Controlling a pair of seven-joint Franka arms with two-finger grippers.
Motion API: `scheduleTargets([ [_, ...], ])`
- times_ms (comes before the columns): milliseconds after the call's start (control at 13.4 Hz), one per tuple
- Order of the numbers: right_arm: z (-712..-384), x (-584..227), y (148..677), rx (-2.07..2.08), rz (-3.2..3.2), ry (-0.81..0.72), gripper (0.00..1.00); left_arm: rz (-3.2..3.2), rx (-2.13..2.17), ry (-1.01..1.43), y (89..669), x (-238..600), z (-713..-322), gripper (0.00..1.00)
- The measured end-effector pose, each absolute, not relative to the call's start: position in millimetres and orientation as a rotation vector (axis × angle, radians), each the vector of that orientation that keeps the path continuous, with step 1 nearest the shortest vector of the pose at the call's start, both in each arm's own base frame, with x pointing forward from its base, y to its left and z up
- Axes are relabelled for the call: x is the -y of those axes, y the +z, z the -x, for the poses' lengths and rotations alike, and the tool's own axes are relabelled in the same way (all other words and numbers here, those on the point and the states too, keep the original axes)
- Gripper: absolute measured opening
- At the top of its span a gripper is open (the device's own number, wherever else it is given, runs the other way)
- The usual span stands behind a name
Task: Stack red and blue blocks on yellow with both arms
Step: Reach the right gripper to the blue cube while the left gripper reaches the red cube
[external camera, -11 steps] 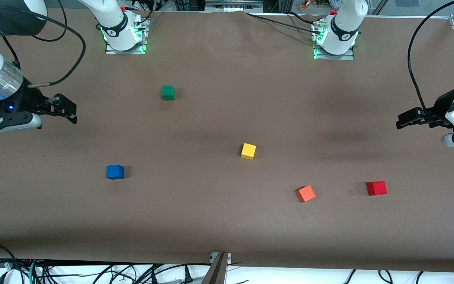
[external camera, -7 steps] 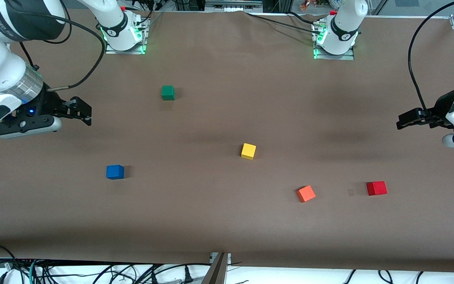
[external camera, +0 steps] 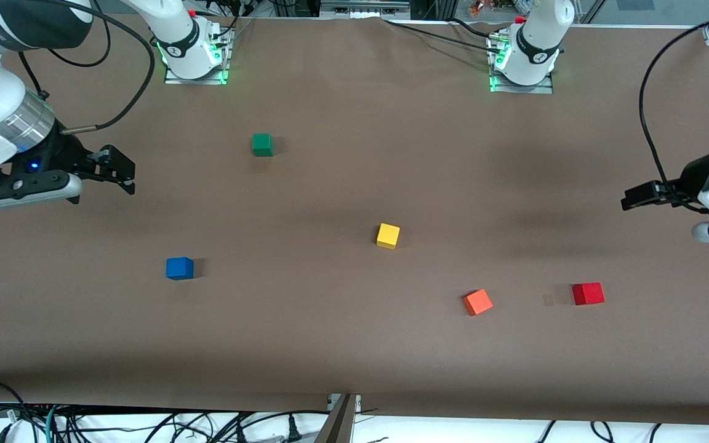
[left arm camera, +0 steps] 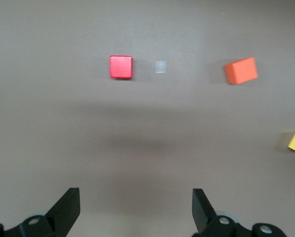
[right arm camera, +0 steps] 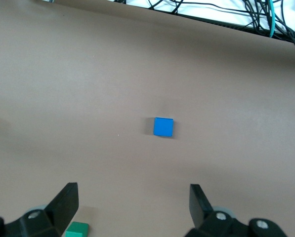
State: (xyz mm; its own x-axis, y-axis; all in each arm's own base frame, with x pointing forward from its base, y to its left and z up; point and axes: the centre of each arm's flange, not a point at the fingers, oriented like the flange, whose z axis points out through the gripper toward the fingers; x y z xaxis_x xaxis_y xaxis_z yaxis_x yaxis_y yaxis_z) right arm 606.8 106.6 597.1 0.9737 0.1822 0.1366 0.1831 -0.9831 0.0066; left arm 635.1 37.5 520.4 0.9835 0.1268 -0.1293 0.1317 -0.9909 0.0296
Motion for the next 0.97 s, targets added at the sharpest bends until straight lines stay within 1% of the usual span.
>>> scheduleTargets([
  [224, -607.2, -93.4, 591.0, 0.255, 3.13, -0.164, 1.0, -3.084, -0.231, -0.153, 459.3, -51.4, -667.0, 1.0],
  [299, -609.0, -88.0, 578.6, 0.243, 3.142, -0.107, 1.0, -3.081, -0.232, -0.152, 431.4, -52.2, -677.4, 1.0],
  [449, -619.0, -71.4, 536.4, 0.198, 3.165, 0.05, 1.0, -3.075, -0.239, -0.138, 372.2, -54.4, -696.0, 1.0],
  [599, -631.1, -53.5, 500.0, 0.181, 3.172, 0.139, 1.0, -3.083, -0.23, -0.118, 321.1, -57.7, -707.7, 1.0],
  [748, -644.3, -51.2, 464.1, 0.178, 3.176, 0.171, 1.0, -3.109, -0.209, -0.083, 282.3, -63.9, -714.8, 1.0],
  [973, -662.0, -59.9, 402.3, 0.187, 3.17, 0.162, 1.0, -3.116, -0.212, -0.029, 253.8, -71.9, -719.7, 1.0],
])
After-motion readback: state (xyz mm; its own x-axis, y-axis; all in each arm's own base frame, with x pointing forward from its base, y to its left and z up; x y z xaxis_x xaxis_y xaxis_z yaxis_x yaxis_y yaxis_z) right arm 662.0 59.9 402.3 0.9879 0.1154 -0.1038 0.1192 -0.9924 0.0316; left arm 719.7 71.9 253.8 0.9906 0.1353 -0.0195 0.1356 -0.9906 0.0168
